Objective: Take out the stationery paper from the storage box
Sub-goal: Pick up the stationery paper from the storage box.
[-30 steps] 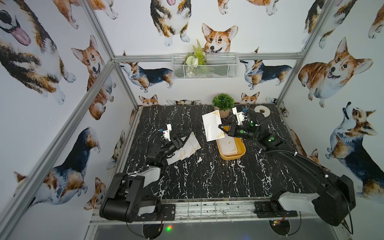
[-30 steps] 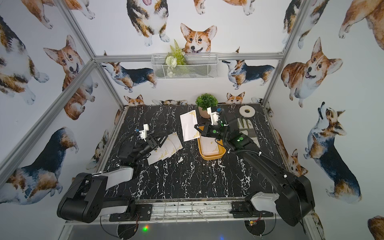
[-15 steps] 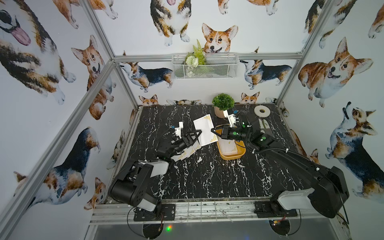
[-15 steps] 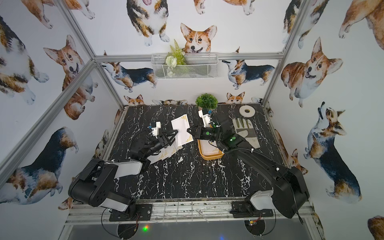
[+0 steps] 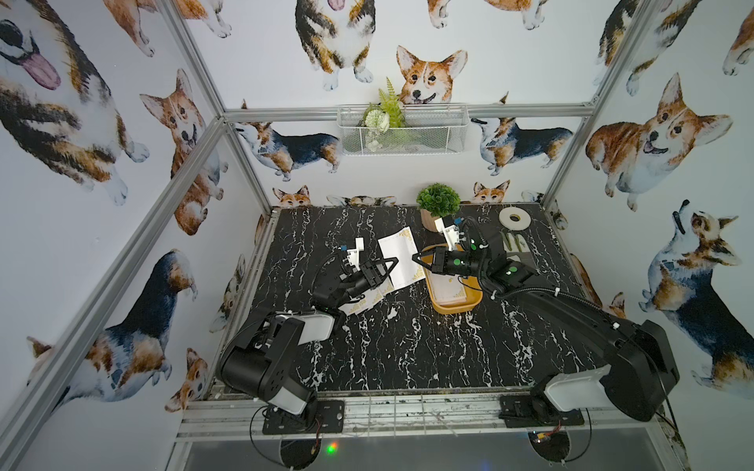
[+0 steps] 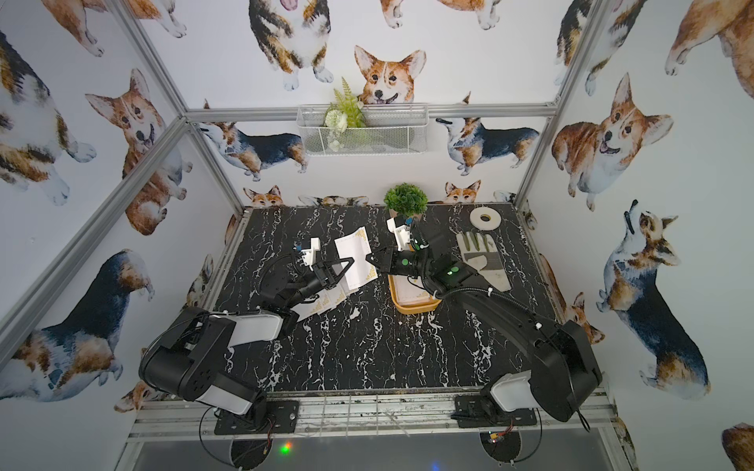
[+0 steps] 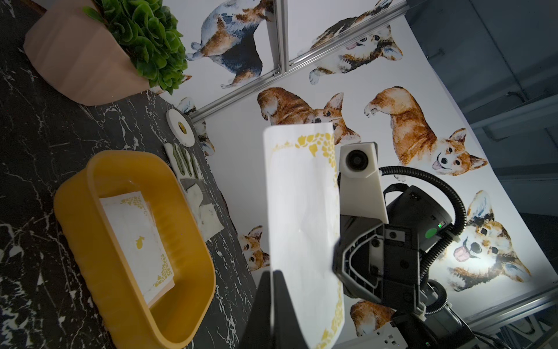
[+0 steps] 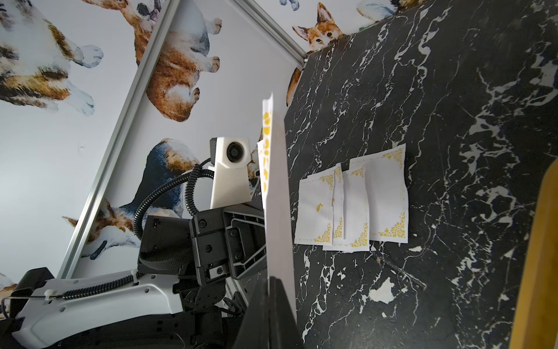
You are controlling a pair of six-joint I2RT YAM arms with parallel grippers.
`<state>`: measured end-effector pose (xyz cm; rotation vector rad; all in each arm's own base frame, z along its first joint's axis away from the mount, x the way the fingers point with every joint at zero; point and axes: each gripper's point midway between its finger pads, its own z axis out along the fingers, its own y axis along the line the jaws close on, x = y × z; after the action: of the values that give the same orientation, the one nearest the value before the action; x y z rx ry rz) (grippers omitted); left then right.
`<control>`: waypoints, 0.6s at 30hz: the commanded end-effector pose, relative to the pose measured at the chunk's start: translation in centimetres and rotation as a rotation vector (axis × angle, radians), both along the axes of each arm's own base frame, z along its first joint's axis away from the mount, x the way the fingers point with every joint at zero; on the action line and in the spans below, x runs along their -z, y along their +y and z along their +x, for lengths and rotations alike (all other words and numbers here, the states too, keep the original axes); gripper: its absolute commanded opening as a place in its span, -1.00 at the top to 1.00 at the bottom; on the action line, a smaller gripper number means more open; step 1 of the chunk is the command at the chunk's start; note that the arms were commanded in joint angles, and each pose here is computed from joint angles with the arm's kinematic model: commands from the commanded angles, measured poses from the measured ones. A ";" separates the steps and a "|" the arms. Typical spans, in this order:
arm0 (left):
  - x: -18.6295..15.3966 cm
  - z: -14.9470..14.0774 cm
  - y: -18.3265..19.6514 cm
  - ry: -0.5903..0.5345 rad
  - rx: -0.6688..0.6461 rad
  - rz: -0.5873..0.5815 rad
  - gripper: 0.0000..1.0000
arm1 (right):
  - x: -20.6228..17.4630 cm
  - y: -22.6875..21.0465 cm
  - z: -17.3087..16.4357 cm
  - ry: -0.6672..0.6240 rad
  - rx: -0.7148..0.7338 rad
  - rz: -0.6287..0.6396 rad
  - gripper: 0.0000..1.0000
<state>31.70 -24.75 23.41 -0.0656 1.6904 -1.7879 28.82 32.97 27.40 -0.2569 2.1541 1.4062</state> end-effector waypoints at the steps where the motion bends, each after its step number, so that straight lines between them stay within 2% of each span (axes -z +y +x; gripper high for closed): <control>1: -1.0 -0.3 0.0 -0.051 0.013 -0.017 1.00 | -0.4 -0.3 0.0 -0.017 0.015 -0.017 1.00; 3: -0.9 -0.4 0.0 -0.051 0.018 -0.012 1.00 | -0.5 -0.7 0.1 -0.026 0.027 -0.039 1.00; 4: -0.9 -0.3 0.0 -0.048 0.018 -0.006 1.00 | -0.4 -0.9 0.1 -0.028 0.035 -0.052 0.93; 6: -0.7 -0.3 0.0 -0.044 0.017 0.009 1.00 | -0.4 -1.2 0.1 -0.034 0.046 -0.068 0.69; 8: -0.5 -0.3 0.1 -0.039 0.012 0.035 1.00 | -0.4 -1.7 0.1 -0.040 0.062 -0.087 0.35; 10: -0.4 -0.4 0.2 -0.037 0.007 0.076 1.00 | -0.5 -2.0 0.0 -0.046 0.072 -0.098 0.17; 13: 0.8 -0.4 0.6 -0.011 -0.017 0.217 1.00 | -1.0 -2.4 -0.2 -0.063 0.083 -0.110 -0.05; 18: 2.7 -1.3 3.5 0.024 -0.120 0.560 1.00 | -1.2 -3.5 -0.1 -0.084 0.119 -0.153 -0.18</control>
<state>30.96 -23.28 26.55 0.0604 1.8178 -1.4719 28.54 30.20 28.66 -0.2420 2.1654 1.2114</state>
